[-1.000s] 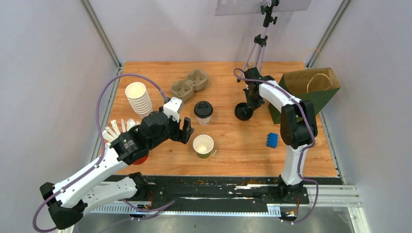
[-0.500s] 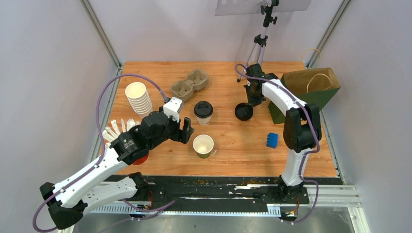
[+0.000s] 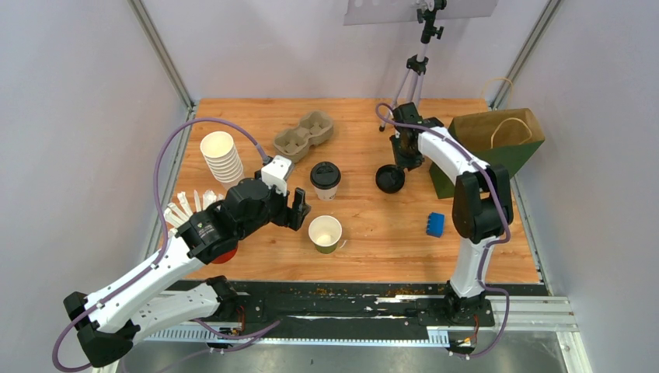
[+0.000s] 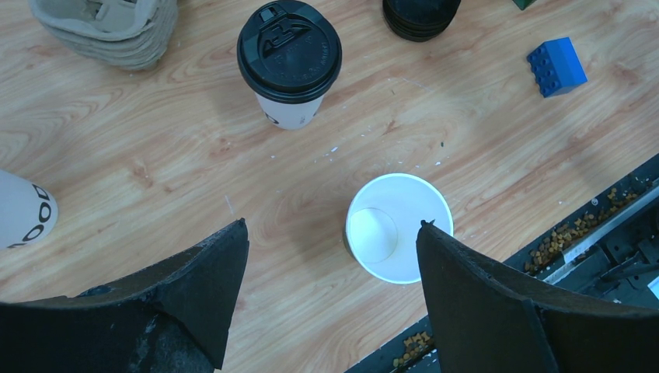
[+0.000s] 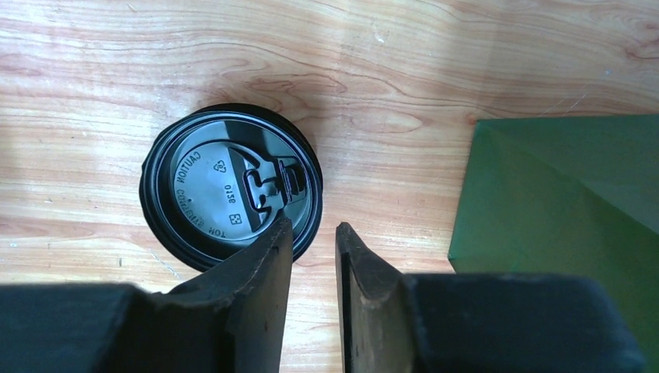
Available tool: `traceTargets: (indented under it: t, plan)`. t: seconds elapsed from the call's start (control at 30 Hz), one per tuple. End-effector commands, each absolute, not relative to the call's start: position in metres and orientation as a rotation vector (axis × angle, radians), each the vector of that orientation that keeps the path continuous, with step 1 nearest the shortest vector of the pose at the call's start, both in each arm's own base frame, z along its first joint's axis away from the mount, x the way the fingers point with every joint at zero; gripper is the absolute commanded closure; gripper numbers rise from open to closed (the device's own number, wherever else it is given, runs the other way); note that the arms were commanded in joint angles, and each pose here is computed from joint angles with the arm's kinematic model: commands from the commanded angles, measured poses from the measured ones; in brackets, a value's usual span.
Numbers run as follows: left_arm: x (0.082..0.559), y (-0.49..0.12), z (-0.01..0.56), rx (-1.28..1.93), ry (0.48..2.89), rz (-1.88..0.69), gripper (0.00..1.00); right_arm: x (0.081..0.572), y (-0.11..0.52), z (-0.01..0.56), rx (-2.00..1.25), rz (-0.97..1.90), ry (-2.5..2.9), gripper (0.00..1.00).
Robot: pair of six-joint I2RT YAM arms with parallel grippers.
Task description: Pack the takeout coffee
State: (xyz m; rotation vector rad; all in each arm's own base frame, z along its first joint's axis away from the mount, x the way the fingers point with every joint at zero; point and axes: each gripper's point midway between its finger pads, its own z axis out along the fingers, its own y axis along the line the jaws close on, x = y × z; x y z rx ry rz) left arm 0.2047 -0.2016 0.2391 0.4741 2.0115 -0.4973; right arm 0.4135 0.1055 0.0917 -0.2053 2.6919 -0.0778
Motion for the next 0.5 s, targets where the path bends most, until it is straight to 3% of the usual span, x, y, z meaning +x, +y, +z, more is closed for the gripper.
traceTargets:
  t: [0.0,0.47]
  plan:
    - [0.206,-0.202,0.259,0.466,1.956,-0.512,0.14,0.422,0.104,0.082,-0.192,-0.101,2.688,0.71]
    - [0.207,-0.204,0.255,0.47,1.968,-0.511,0.13,0.419,0.103,0.068,-0.206,-0.098,2.716,0.76]
